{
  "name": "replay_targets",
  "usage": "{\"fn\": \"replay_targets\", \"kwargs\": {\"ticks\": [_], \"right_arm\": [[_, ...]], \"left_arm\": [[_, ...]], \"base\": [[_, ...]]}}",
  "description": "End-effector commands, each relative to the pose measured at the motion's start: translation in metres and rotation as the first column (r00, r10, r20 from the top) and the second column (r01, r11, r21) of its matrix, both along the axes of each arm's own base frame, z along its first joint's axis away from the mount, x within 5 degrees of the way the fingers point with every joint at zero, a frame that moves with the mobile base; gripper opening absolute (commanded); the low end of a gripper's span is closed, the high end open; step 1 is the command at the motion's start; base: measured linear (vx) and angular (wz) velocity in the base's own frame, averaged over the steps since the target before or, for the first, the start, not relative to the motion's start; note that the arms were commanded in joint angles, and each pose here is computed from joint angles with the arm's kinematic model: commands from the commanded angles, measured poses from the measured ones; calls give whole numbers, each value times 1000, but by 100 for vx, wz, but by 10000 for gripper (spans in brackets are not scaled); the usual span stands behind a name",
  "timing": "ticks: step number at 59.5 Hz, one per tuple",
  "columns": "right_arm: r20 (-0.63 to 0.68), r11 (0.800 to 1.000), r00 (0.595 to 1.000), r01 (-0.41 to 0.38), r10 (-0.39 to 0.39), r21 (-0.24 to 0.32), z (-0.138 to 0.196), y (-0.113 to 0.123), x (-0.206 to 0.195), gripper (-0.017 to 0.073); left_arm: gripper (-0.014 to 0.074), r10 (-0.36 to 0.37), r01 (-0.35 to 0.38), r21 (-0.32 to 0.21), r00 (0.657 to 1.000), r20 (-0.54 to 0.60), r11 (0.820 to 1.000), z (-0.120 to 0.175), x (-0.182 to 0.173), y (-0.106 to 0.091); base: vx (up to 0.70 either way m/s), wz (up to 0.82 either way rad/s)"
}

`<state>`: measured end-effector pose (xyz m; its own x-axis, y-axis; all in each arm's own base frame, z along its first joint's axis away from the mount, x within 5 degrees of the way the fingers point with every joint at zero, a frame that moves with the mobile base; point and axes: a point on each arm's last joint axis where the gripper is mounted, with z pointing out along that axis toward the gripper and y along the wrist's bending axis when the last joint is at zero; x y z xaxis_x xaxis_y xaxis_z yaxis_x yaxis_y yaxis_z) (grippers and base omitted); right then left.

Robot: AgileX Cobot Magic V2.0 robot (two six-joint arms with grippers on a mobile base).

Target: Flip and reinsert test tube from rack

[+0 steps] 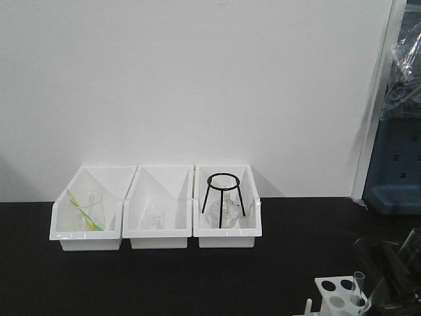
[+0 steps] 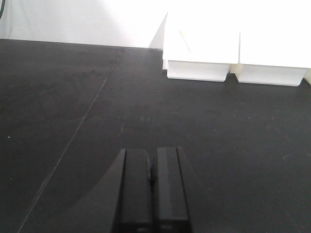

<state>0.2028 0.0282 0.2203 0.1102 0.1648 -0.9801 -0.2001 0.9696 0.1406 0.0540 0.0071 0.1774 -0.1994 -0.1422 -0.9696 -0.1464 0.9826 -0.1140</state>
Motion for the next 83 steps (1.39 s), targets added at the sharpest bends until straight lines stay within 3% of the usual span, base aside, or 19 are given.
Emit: {"fn": "replay_targets", "kwargs": {"ticks": [1, 15, 47, 67, 76, 83], "right_arm": [[218, 1000, 976, -16, 13, 13, 21, 1, 1, -8], [161, 998, 986, -42, 48, -41, 7, 5, 7, -8], [-33, 995, 998, -56, 53, -79, -37, 8, 23, -8], [-45, 992, 997, -72, 68, -103, -41, 9, 24, -6], [-45, 991, 996, -79, 75, -105, -41, 10, 24, 30], [-45, 991, 996, -79, 75, -105, -41, 10, 24, 118]], "left_arm": [[-6, -8, 8, 6, 996, 88, 1000, 7, 1, -1], [-6, -8, 8, 6, 996, 88, 1000, 7, 1, -1], [-6, -8, 8, 6, 996, 88, 1000, 7, 1, -1], [-6, -8, 8, 6, 996, 88, 1000, 7, 1, -1], [-6, -8, 8, 6, 996, 88, 1000, 7, 1, -1], [-6, -8, 8, 6, 996, 88, 1000, 7, 1, -1]], "base": [[0, 0], [0, 0], [0, 0], [0, 0], [0, 0], [0, 0]]}}
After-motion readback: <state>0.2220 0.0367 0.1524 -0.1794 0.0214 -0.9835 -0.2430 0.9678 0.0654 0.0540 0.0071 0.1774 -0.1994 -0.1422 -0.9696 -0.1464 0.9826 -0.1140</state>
